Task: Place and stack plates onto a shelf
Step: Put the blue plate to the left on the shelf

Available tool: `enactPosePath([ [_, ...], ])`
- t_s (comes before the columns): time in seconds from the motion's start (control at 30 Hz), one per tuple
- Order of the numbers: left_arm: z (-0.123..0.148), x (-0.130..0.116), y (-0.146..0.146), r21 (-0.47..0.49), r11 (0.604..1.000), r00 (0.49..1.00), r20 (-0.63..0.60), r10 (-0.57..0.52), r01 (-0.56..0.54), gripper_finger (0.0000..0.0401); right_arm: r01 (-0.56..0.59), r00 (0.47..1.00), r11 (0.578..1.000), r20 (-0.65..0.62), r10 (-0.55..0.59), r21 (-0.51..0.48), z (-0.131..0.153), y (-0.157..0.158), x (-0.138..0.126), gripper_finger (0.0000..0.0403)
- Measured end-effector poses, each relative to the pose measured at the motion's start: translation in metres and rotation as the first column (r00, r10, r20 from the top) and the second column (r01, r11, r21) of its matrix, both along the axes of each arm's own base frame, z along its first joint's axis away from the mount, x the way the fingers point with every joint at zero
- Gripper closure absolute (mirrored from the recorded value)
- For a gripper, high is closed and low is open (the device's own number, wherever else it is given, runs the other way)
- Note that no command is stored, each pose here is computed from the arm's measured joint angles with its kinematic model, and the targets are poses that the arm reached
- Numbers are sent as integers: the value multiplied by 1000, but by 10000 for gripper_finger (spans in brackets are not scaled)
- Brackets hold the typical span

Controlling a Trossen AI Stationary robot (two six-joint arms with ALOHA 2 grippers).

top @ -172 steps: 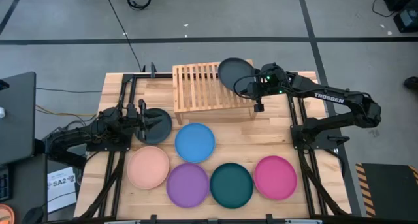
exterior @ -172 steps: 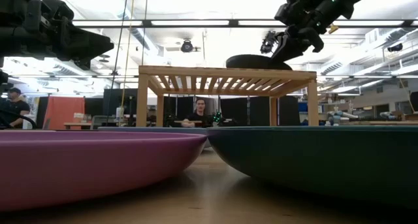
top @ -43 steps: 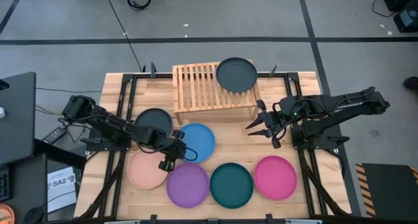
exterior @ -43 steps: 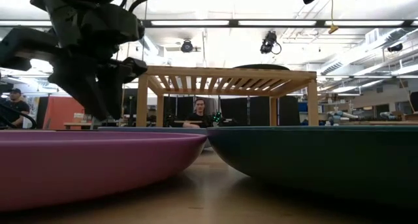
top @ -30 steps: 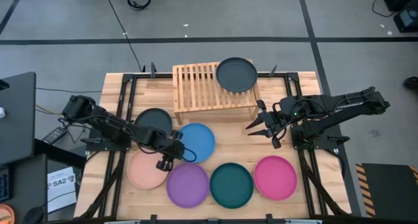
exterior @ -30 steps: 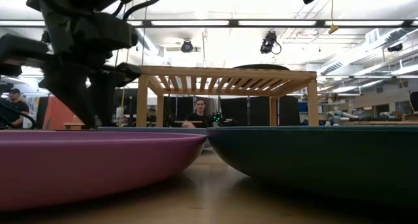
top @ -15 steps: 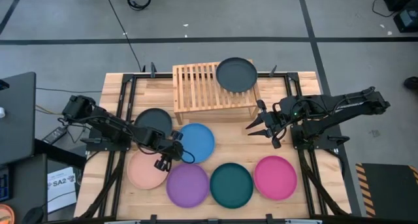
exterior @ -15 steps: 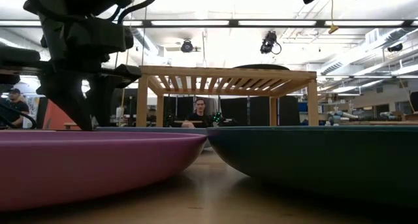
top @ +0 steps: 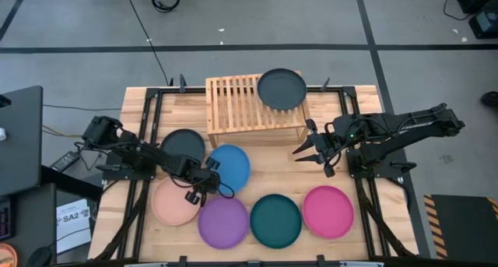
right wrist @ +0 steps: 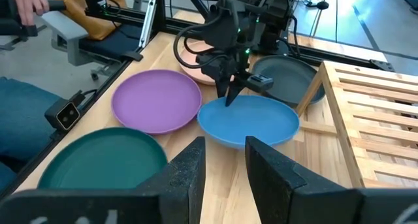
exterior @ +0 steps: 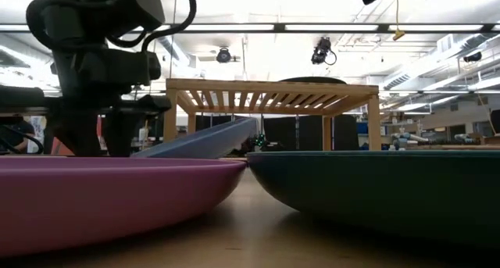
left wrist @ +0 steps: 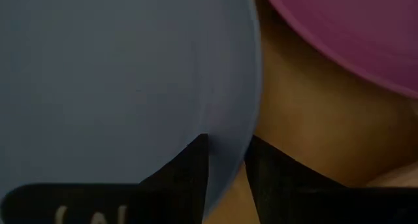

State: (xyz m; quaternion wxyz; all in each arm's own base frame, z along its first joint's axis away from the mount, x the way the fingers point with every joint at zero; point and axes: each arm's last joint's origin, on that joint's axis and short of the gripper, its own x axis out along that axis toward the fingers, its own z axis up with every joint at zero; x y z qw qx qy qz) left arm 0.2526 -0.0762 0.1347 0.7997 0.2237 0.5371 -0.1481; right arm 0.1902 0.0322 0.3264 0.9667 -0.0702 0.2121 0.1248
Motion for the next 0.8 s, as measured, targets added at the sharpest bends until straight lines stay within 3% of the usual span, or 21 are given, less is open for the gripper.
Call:
enactPosePath([
  [0.33, 5, 3, 2, 72, 997, 998, 62, 28, -32, 379, 0, 1000, 1000, 0, 0, 0, 0, 0, 0, 289],
  [0.6, 20, 6, 1, 39, 998, 989, 140, 44, -50, 385, 0, 1000, 1000, 0, 0, 0, 0, 0, 0, 289],
  [0.8, 48, 19, -3, 4, 999, 973, 226, 47, -49, 385, 0, 1000, 1000, 0, 0, 0, 0, 0, 0, 289],
])
